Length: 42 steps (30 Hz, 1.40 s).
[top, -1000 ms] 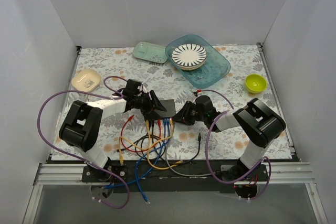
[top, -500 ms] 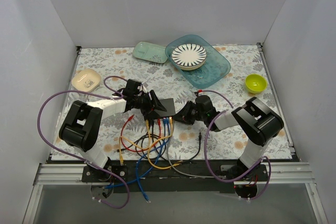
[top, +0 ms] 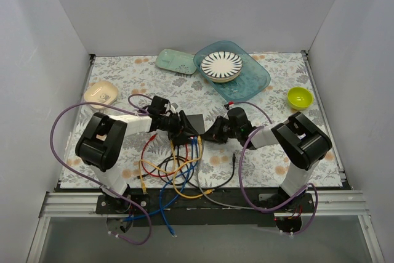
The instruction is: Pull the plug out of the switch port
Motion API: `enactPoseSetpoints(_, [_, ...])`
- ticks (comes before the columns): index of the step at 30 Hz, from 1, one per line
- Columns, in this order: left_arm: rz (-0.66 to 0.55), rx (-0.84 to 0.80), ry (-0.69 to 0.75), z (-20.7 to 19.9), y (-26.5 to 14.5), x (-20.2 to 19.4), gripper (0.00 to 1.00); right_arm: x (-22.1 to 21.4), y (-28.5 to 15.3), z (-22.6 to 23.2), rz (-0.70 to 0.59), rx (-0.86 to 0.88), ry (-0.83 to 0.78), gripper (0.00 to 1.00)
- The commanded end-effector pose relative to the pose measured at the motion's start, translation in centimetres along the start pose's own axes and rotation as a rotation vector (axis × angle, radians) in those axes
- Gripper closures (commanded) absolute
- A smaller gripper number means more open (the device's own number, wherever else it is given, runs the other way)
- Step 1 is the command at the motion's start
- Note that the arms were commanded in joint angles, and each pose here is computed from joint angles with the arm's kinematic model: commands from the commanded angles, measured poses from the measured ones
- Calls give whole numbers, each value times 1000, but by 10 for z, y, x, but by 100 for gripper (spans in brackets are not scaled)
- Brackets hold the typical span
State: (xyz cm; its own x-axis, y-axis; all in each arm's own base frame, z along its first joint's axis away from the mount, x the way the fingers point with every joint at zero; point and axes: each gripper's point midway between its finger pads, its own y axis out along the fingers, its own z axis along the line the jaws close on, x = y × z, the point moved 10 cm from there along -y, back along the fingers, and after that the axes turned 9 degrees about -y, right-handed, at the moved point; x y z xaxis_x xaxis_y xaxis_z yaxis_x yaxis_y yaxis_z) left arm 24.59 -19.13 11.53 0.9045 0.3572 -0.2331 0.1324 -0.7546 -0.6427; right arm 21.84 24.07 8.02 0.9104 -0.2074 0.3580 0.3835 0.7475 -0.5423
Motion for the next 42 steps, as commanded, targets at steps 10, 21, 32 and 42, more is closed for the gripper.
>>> enactPoseSetpoints(10, [-96,51,-94,13,21,20,46,-22,-8,-12,260,-71,-188,99])
enactPoseSetpoints(21, [-140,46,-109,12,19,21,47,-49,-23,-22,361,1,-105,99])
enactPoseSetpoints(32, [-167,72,-106,17,20,21,47,-53,-31,-21,355,5,-75,99])
enactPoseSetpoints(42, [-269,212,10,1,20,7,48,-43,-19,-17,334,-11,-78,99])
